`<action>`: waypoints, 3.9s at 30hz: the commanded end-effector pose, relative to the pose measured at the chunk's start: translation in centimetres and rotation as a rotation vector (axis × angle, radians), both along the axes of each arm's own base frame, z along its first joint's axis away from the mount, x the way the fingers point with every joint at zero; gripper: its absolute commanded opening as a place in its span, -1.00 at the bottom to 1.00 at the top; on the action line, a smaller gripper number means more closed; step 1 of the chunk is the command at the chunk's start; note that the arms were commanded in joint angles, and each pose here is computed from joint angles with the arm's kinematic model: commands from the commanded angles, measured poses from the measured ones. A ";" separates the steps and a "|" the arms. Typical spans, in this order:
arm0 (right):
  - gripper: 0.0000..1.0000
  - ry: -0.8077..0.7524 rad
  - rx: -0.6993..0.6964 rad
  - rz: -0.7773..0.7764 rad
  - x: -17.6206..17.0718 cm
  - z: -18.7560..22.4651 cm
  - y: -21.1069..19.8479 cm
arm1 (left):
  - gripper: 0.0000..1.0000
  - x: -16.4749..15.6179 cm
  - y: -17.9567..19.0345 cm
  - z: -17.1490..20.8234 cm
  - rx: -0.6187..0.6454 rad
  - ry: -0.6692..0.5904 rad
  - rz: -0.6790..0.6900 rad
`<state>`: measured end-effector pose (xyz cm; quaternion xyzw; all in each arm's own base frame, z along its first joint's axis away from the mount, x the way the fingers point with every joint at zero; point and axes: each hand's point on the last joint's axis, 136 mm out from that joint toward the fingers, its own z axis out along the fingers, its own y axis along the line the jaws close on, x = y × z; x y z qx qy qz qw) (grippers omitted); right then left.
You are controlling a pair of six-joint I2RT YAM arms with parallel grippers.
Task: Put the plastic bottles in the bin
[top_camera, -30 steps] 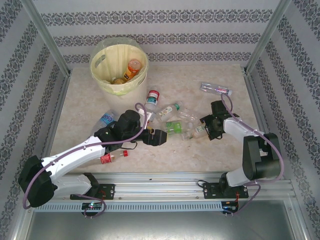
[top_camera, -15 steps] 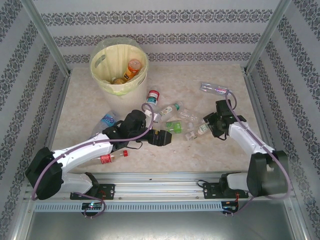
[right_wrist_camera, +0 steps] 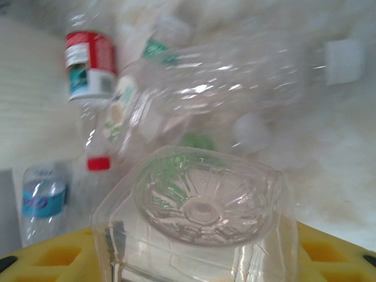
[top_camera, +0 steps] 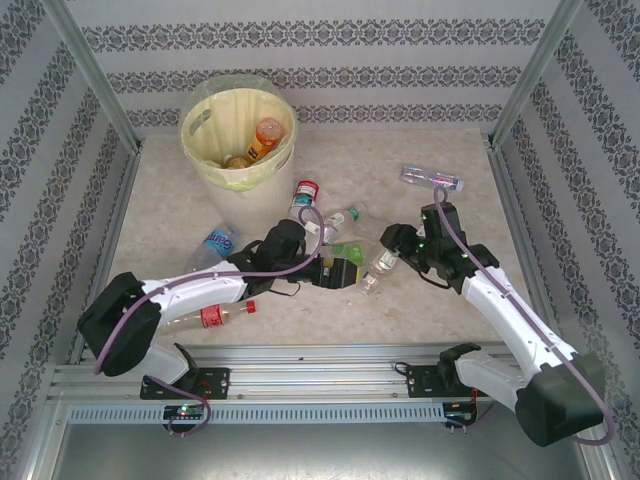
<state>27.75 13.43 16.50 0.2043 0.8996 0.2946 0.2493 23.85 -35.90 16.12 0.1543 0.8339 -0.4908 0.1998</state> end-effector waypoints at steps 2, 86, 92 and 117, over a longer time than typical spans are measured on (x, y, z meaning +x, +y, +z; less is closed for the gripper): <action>0.07 -0.112 0.029 0.131 -0.4 3.4 2.8 | 0.97 0.6 -2.2 2.2 -0.111 -0.027 -0.016; 0.97 -0.594 0.126 0.474 -6.5 18.3 4.7 | 0.15 14.8 16.4 21.6 0.543 -0.427 0.428; 0.96 -0.578 0.086 0.461 -6.9 17.7 4.1 | 0.15 19.5 20.4 23.2 0.599 -0.435 0.598; 0.96 -0.440 -0.056 0.353 -6.7 13.6 1.3 | 0.32 27.3 27.3 13.9 0.745 -0.146 0.736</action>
